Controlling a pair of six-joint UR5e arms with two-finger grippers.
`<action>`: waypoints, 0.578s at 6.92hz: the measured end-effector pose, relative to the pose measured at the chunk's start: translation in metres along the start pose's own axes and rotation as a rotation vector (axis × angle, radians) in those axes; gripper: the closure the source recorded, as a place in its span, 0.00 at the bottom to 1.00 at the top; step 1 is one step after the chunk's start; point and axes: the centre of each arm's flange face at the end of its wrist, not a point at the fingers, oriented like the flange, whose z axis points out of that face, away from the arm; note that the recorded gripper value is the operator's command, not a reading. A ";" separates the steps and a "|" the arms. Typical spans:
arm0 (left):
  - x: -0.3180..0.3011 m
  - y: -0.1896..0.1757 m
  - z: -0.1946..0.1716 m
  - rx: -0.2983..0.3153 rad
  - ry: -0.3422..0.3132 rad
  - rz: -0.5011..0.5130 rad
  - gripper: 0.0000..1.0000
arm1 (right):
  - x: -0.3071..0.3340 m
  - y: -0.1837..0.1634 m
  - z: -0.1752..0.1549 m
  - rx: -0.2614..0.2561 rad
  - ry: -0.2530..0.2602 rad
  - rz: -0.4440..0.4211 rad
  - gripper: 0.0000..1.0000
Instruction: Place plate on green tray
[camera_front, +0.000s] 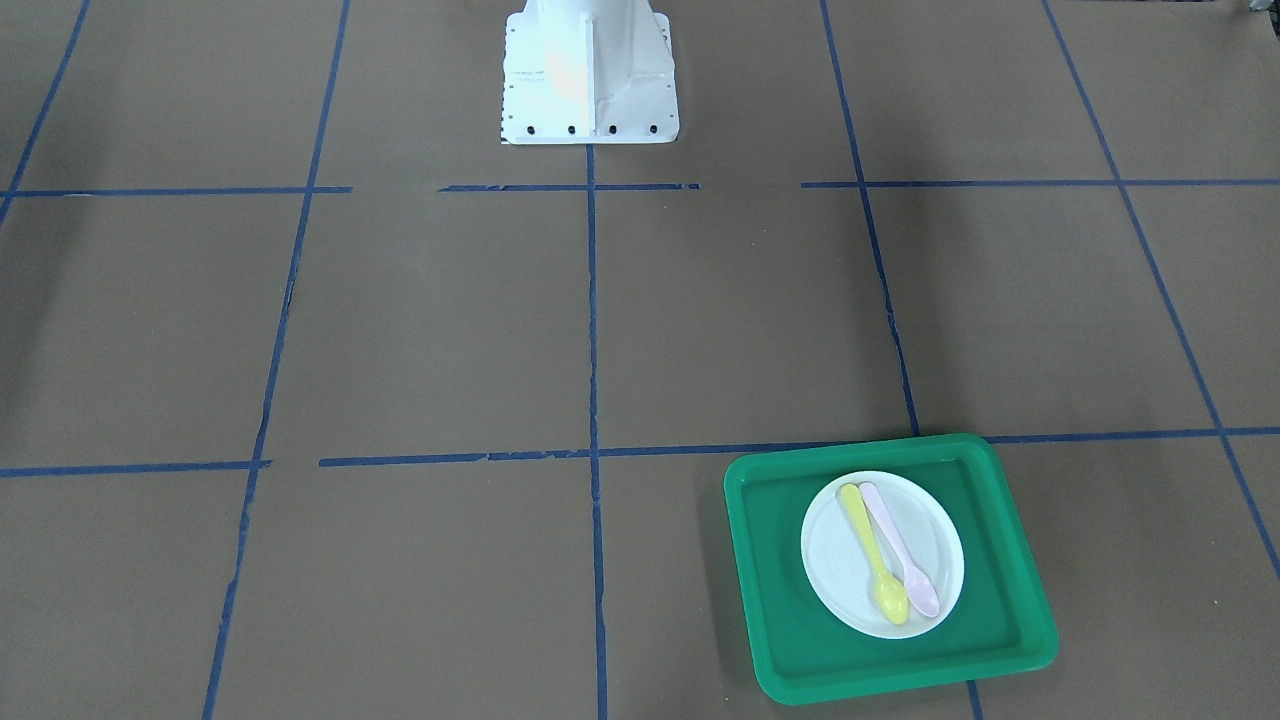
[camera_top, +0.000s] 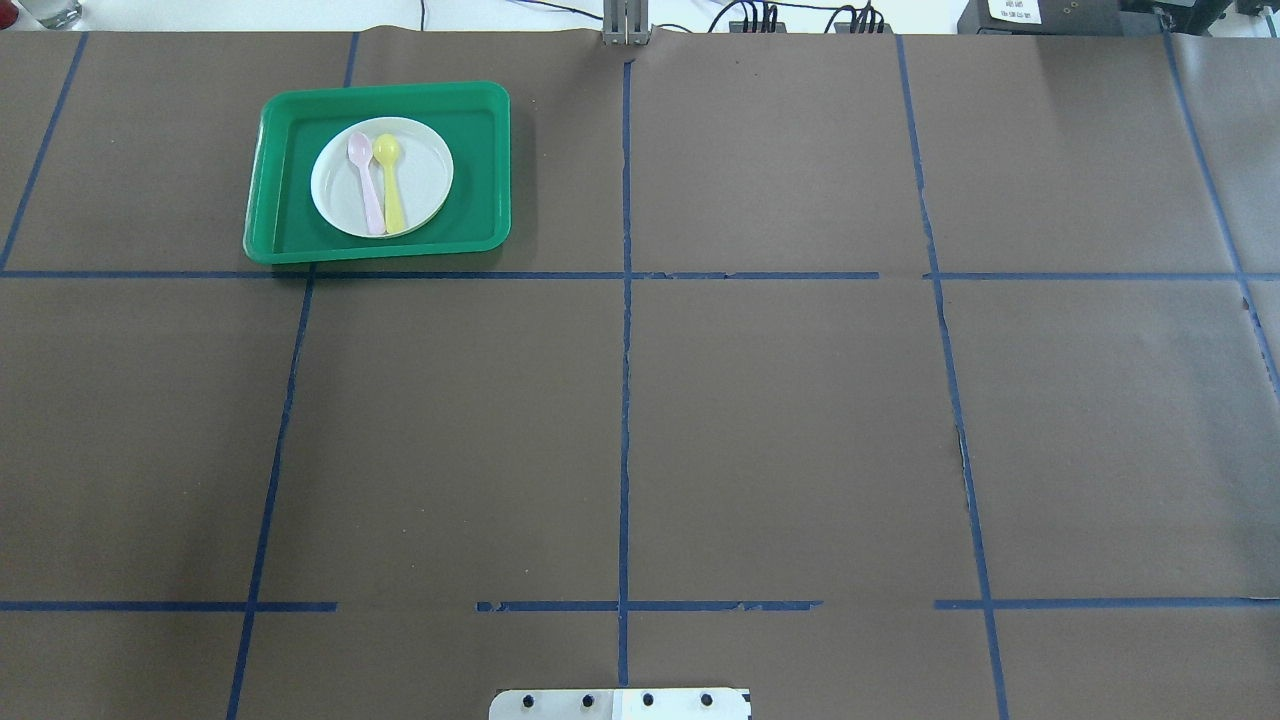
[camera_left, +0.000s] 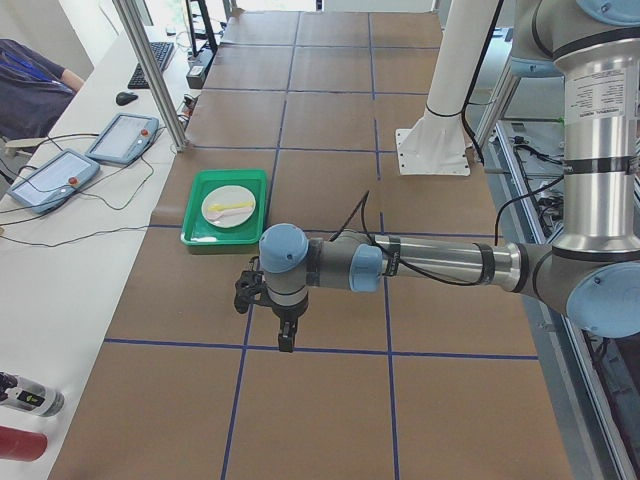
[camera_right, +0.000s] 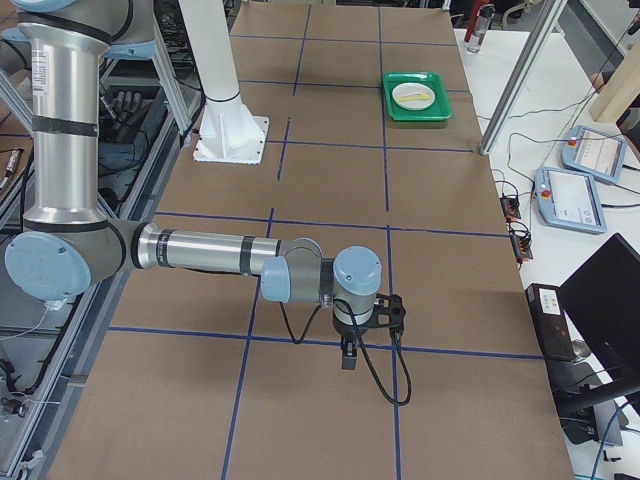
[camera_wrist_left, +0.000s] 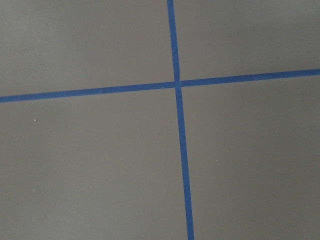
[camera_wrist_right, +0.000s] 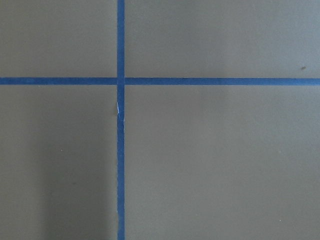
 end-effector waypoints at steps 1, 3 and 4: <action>-0.002 0.002 -0.001 -0.010 -0.001 -0.017 0.00 | 0.000 0.000 0.000 0.000 0.000 0.000 0.00; -0.007 0.006 0.002 -0.024 -0.002 -0.032 0.00 | 0.000 0.000 0.000 0.000 0.000 0.000 0.00; -0.010 0.008 0.005 -0.031 -0.002 -0.038 0.00 | 0.000 0.000 0.000 0.000 0.000 0.000 0.00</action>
